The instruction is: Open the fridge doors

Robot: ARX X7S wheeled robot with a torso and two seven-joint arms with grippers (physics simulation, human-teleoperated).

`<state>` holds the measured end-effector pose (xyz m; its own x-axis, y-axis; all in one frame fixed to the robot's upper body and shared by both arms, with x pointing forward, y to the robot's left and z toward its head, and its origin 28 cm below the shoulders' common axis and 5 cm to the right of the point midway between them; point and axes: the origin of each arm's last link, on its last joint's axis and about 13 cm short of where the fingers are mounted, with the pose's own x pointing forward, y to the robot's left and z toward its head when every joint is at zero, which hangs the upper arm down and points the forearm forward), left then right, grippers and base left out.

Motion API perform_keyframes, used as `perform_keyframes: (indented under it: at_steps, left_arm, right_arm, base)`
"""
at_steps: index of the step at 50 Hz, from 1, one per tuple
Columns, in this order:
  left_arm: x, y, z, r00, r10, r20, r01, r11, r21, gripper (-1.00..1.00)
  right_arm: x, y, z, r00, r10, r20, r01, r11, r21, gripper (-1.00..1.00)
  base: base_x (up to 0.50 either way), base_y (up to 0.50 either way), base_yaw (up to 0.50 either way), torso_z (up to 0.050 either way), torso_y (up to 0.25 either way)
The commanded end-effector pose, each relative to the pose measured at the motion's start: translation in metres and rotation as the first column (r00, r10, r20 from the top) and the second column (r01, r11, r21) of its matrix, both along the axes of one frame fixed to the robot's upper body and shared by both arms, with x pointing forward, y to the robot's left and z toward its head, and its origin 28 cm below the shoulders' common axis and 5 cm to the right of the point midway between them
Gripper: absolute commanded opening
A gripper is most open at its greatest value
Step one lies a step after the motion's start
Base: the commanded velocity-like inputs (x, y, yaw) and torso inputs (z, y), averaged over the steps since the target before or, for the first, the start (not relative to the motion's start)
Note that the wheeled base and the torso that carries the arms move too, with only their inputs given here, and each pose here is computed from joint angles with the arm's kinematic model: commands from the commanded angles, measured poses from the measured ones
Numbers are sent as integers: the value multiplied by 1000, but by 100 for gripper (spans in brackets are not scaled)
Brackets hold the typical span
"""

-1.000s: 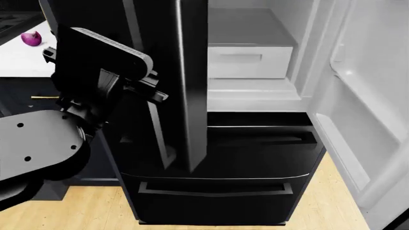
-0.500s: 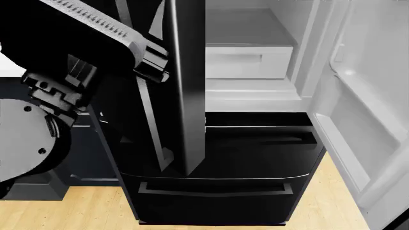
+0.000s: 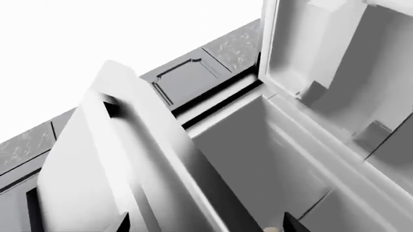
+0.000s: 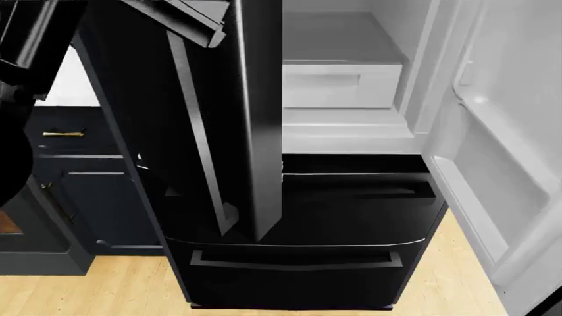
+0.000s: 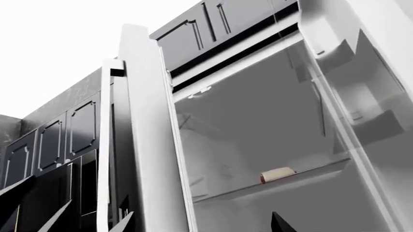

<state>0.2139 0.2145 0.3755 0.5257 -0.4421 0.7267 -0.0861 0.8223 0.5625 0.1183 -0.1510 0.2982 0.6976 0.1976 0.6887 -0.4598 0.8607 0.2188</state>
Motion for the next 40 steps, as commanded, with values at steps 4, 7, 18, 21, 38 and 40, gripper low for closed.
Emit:
perform_keyframes:
  at_steps: [4,7,18,21,38,40]
  left_arm:
    - [30,-21,26,984,-173,45,165,974,154,100]
    - [40,-28,25,962,-272,-27,272,946,175,100]
    - [77,-56,14,764,-542,-351,614,778,135,100]
    - [88,-62,11,696,-575,-430,664,743,81,100]
    - [131,-90,-3,370,-661,-654,780,602,-168,100]
    - [137,-91,-6,340,-657,-673,764,610,-209,100]
  right_arm:
    - [1,0,1,1000,5,2,-5,1000,-2,100]
    - [1,0,0,1000,8,3,-8,1000,-1,100]
    - [0,-1,0,1000,15,12,-15,1000,4,100]
    - [0,-1,-1,1000,21,16,-21,1000,6,100]
    - [-5,-1,-2,998,53,37,-53,999,6,100]
    - [-5,-1,-2,998,54,37,-55,998,6,100]
  base:
    - [0,0,0,0,0]
    - [0,0,0,0,0]
    - [0,0,0,0,0]
    - [0,0,0,0,0]
    - [0,0,0,0,0]
    - [0,0,0,0,0]
